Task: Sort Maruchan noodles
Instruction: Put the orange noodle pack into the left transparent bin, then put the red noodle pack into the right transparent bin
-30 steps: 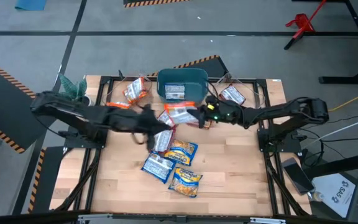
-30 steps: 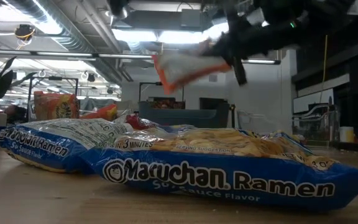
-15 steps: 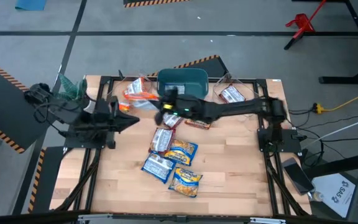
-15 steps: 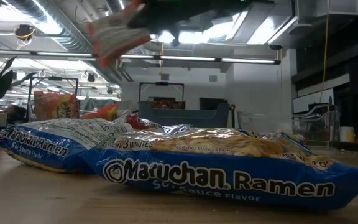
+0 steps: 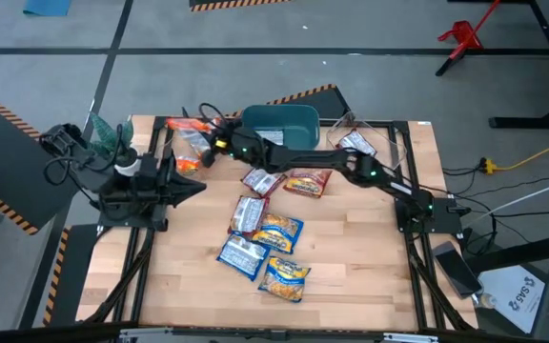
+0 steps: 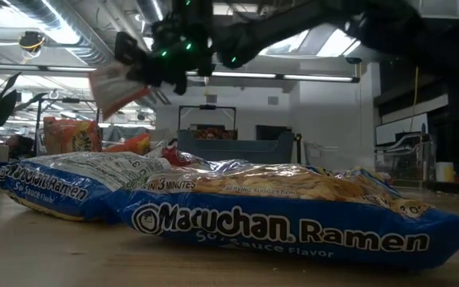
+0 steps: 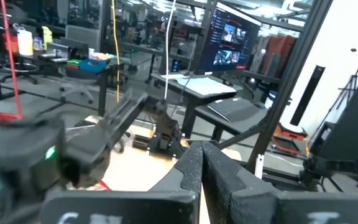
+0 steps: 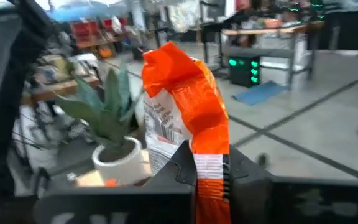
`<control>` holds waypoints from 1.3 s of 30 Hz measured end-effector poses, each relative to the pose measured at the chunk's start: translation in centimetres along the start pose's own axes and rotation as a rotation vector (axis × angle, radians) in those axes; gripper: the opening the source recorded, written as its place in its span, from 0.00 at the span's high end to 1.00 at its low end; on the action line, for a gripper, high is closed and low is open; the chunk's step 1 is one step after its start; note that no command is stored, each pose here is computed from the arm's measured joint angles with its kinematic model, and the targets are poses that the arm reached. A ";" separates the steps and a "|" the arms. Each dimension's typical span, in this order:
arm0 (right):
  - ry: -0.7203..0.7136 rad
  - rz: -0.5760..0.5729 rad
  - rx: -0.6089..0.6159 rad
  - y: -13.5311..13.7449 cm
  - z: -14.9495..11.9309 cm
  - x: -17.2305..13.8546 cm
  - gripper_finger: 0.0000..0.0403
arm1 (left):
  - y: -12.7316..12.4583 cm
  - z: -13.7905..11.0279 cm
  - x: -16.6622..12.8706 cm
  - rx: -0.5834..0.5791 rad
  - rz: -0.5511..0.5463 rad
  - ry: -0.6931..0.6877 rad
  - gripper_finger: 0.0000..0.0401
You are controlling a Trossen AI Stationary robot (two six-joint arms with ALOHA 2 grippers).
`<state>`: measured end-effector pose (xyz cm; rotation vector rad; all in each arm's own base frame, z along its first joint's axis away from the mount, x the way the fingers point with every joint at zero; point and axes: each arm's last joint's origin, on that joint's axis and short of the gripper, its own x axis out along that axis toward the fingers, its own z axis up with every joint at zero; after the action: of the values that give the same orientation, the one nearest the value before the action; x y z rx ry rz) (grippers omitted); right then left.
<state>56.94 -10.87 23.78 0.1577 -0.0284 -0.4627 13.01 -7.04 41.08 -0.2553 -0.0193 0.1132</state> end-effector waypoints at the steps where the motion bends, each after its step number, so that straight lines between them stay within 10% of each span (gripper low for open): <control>1: -0.004 0.015 0.015 -0.1 -0.5 0.5 0.98 | 0.0 0.0 0.0 -0.001 -0.003 0.000 1.00; 10: 0.108 0.058 -0.033 -0.2 -5.0 2.3 0.96 | -0.1 -0.1 -0.1 0.003 -0.005 0.005 1.00; 20: 0.181 0.181 -0.023 -1.3 -3.7 2.3 0.53 | 0.1 -0.1 -0.1 0.011 0.066 -0.006 1.00; 30: 0.409 0.242 -0.248 -1.2 10.1 -4.8 0.46 | 0.1 -1.0 0.1 0.027 0.082 0.052 1.00; 39: 0.447 0.121 -0.343 -3.2 25.9 -21.2 0.52 | -1.6 -3.2 2.4 0.056 0.105 0.137 1.00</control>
<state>34.95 -7.95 48.98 -0.0801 0.4755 -0.2980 15.67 -9.13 38.37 -0.2076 0.1339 0.2003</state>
